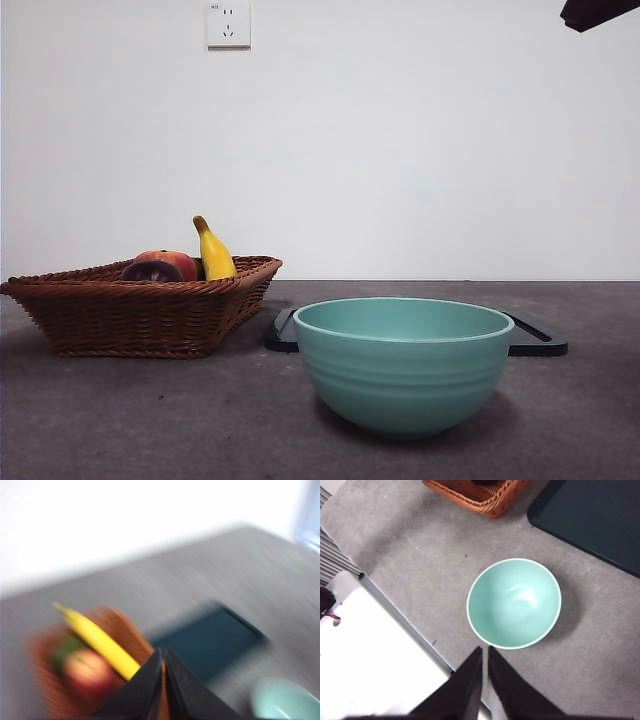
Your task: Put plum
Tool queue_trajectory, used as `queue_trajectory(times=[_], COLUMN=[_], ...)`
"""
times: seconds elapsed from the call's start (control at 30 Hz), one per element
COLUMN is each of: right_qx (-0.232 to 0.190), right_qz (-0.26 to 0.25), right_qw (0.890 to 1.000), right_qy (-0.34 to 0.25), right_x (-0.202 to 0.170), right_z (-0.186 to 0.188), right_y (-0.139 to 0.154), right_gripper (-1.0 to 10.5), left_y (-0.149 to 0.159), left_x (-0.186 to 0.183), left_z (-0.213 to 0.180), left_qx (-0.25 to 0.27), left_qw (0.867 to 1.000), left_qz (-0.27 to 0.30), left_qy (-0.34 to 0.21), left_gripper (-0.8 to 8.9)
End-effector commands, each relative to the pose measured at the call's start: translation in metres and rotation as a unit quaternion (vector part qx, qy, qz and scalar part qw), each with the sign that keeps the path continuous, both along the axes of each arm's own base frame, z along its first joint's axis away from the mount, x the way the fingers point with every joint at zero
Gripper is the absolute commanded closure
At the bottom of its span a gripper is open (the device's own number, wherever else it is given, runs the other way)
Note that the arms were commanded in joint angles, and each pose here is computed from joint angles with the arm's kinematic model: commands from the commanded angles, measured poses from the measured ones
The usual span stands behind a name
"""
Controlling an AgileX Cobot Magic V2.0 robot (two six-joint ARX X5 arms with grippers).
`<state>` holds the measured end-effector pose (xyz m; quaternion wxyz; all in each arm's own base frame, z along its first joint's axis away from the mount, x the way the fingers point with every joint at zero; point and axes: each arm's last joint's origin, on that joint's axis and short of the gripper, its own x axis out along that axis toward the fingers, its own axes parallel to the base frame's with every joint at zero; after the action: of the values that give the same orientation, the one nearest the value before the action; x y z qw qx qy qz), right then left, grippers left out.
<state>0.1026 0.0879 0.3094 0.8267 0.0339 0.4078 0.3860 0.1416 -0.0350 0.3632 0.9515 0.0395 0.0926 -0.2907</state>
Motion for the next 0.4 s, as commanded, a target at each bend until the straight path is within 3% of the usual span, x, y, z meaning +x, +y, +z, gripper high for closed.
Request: queue_trajectory(times=[0.03, 0.2, 0.4], right_qx=[0.005, 0.005, 0.005], right_qz=[0.006, 0.006, 0.007], right_qw=[1.0, 1.0, 1.0], right_qy=[-0.011, -0.011, -0.011], right_x=[0.001, 0.001, 0.001], right_z=[0.005, 0.005, 0.005], right_y=[0.002, 0.002, 0.002], right_gripper=[9.4, 9.4, 9.4], left_y=[0.01, 0.025, 0.033], left_x=[-0.009, -0.029, -0.04], left_z=[0.002, -0.027, -0.084], left_qx=[-0.013, -0.014, -0.006], left_qw=[0.995, 0.971, 0.955], left_qz=[0.067, 0.193, 0.265], left_qy=[-0.072, -0.137, -0.135], left_gripper=[8.05, 8.05, 8.05])
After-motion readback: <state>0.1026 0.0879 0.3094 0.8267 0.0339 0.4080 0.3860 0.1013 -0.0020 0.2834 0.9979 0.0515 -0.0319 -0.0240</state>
